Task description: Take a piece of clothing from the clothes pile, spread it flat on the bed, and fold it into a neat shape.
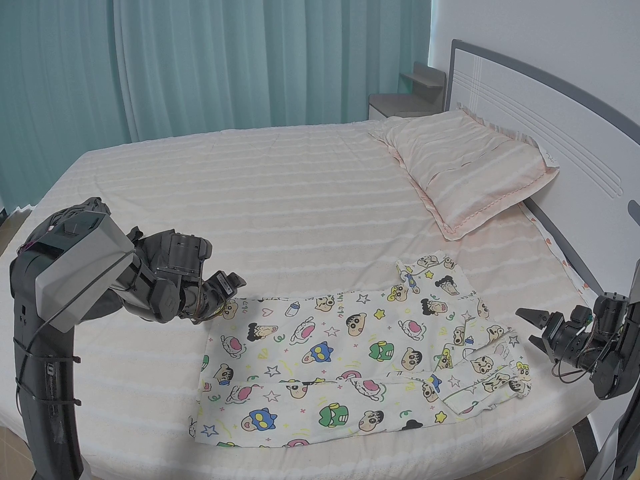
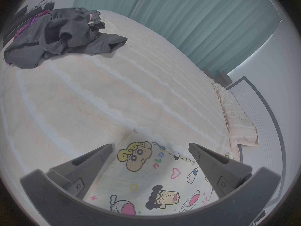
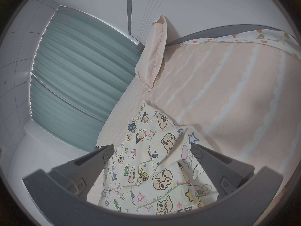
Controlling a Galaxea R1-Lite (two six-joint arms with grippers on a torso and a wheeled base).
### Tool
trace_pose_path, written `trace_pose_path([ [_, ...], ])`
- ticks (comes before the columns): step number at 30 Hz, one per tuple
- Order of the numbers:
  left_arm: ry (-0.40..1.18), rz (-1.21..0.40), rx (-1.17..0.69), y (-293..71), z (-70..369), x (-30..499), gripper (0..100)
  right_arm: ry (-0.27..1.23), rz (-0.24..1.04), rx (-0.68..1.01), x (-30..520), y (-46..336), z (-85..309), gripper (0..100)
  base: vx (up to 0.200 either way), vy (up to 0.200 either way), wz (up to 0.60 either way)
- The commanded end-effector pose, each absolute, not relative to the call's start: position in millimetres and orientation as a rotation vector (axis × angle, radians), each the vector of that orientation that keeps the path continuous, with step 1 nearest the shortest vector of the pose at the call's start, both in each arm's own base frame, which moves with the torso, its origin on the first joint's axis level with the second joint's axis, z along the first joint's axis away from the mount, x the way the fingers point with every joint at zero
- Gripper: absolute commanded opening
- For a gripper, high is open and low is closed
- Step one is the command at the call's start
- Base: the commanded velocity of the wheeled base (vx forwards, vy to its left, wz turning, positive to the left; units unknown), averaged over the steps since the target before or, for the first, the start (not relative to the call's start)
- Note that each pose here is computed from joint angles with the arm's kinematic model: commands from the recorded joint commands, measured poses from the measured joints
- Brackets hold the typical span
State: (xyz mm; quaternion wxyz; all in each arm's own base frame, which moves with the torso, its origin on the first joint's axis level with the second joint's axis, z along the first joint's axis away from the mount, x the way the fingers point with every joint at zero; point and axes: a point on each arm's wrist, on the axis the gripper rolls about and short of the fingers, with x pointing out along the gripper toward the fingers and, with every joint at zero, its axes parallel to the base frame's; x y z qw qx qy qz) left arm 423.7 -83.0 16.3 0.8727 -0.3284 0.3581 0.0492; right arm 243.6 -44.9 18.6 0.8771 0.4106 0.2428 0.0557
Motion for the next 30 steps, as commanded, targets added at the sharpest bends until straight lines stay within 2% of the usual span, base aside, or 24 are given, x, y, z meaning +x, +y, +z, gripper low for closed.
trace_pose_path([
  [1,0.759,0.104,-0.687,-84.5,7.8,427.5,100,0.494,0.124,0.852,244.3,-44.4,19.9,100,0.0,0.0,0.0],
  [21,0.784,0.079,-0.688,-97.5,-9.9,435.3,100,0.508,0.121,0.852,243.2,-43.4,17.5,100,0.0,0.0,0.0],
  [22,0.784,0.079,-0.688,-97.5,-9.9,435.3,0,0.506,0.121,0.851,243.2,-43.4,17.9,100,0.0,0.0,0.0],
  [27,0.77,0.099,-0.723,-97.5,-6.8,436.4,0,0.462,0.117,0.829,249.6,-43.4,24.0,100,0.0,0.0,0.0],
  [30,0.766,0.11,-0.741,-96.1,-6.3,436.6,0,0.413,0.158,0.8,263.6,-38.3,32.1,100,0.0,0.0,0.0],
])
